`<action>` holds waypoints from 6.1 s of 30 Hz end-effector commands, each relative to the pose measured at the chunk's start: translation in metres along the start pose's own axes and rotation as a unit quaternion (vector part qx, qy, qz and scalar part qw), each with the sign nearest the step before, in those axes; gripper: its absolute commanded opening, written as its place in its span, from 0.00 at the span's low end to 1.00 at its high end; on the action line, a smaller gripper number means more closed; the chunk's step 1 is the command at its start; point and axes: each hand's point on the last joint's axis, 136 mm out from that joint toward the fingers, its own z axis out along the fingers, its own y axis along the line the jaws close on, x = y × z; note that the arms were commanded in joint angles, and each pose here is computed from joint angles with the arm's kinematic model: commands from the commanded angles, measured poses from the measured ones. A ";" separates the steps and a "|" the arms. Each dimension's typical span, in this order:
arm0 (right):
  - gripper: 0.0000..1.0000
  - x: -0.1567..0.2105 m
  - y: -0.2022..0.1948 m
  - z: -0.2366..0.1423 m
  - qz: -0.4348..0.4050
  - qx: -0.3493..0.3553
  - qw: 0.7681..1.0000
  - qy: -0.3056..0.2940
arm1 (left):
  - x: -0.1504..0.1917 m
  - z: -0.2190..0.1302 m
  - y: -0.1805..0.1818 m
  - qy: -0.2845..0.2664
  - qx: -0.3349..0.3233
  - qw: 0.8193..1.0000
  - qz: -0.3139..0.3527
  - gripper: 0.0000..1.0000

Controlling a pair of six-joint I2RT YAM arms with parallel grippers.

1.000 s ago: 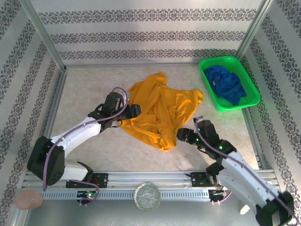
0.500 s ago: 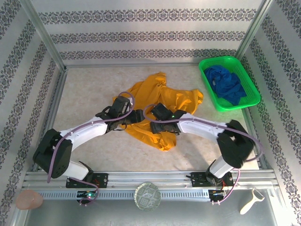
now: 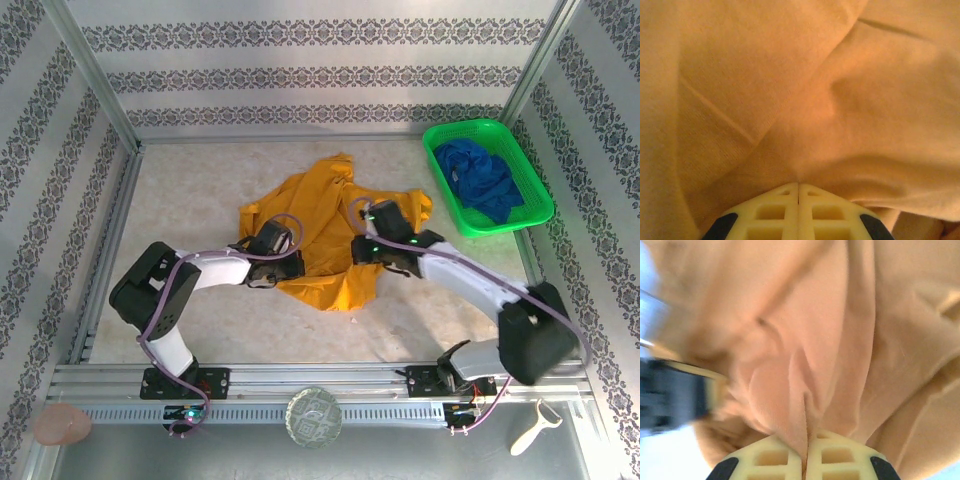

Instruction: Fold the inside-out t-shirt

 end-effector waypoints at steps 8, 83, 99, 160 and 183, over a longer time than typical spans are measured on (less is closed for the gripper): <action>0.00 -0.045 0.084 -0.077 -0.010 -0.344 0.935 -0.087 | -0.017 -0.041 -0.032 -0.071 0.053 0.996 0.020 0.16; 0.84 -0.002 0.050 -0.020 0.008 0.020 0.987 -0.159 | -0.081 -0.183 -0.188 -0.107 0.332 0.935 0.064 0.00; 0.00 -0.020 0.126 -0.097 -0.091 -0.371 0.919 -0.097 | -0.144 -0.148 -0.103 -0.133 0.320 0.933 -0.096 0.00; 0.23 -0.004 -0.024 0.002 0.123 -0.188 0.969 -0.101 | -0.110 -0.166 -0.182 -0.066 0.549 0.833 -0.019 0.00; 0.74 -0.041 0.028 -0.059 -0.043 -0.054 0.987 -0.147 | -0.101 -0.180 -0.191 -0.054 0.556 0.829 0.020 0.00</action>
